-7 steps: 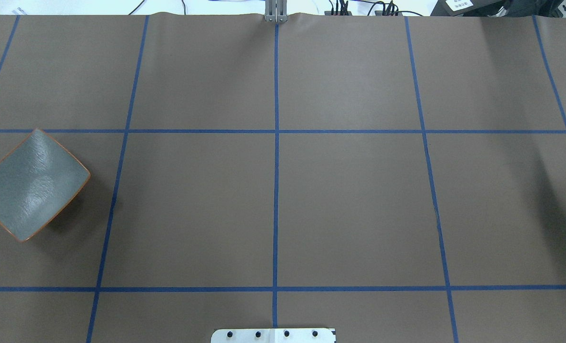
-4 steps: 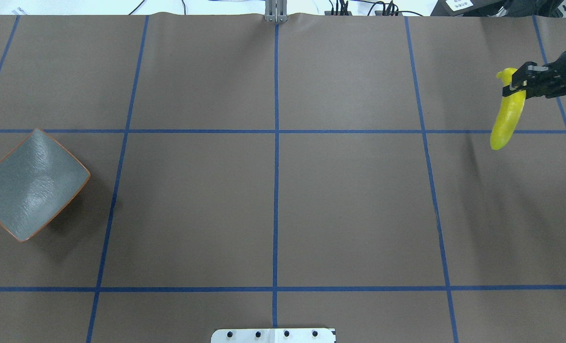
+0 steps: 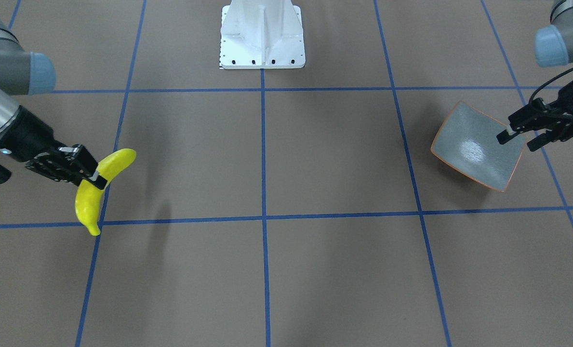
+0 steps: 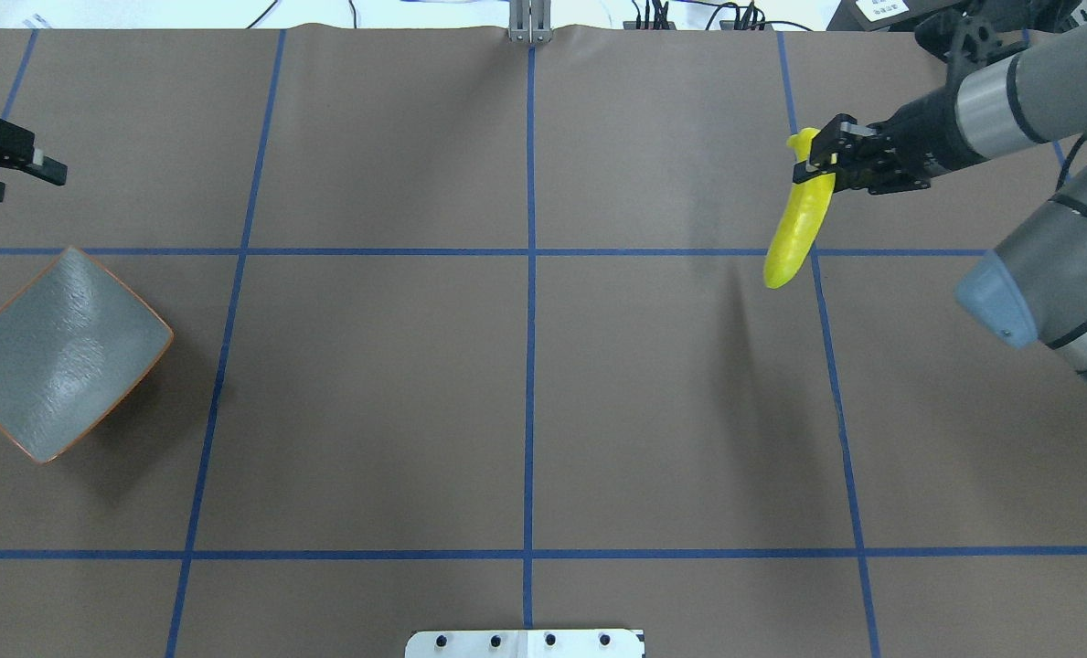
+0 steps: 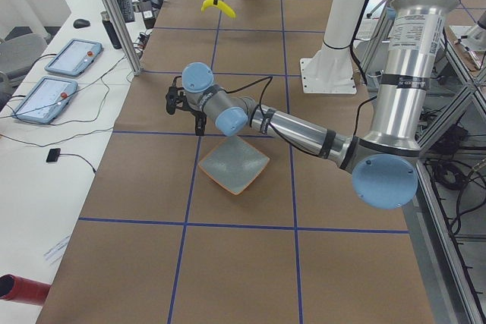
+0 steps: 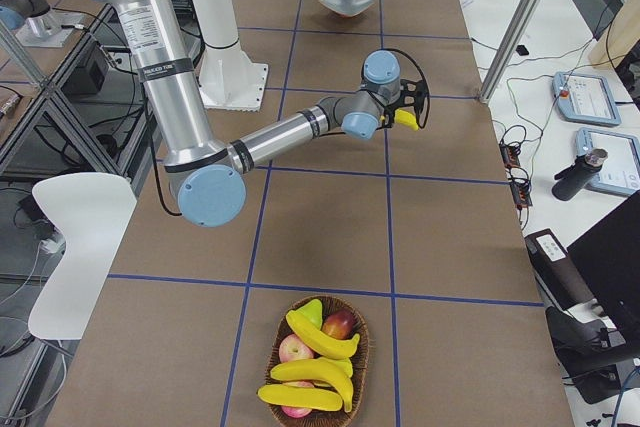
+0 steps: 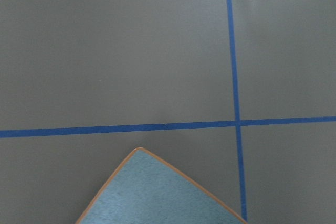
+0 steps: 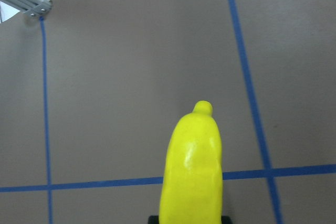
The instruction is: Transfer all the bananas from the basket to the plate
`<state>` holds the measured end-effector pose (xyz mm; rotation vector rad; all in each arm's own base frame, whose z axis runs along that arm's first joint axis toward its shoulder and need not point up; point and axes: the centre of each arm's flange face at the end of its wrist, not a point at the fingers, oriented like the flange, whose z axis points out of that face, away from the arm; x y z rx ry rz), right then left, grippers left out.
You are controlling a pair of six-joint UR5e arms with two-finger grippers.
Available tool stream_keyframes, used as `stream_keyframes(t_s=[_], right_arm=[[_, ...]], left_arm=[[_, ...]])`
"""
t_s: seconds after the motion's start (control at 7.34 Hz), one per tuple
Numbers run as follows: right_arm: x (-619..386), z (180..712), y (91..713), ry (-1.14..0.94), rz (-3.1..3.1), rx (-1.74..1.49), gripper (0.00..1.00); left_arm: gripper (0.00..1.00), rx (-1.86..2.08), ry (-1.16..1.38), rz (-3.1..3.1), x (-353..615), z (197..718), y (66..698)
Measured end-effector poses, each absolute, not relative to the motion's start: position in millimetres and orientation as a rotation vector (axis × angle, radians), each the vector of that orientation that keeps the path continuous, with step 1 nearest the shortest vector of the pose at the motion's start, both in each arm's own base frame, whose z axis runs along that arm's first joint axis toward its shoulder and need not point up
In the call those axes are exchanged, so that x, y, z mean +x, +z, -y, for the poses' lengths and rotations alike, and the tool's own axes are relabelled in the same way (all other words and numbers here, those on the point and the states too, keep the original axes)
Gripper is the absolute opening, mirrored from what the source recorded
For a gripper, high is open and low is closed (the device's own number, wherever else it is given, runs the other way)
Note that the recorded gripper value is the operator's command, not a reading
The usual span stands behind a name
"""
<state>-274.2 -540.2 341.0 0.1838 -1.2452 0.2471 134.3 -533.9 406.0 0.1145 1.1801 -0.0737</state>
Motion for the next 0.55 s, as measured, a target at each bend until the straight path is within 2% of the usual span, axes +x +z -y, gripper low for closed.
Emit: stream_keyframes(t_s=[0.55], right_arm=[[-370, 480, 285, 0.328, 1.509, 0.309, 0.0]], left_arm=[[1.0, 0.083, -0.001, -1.297, 222, 529, 328]])
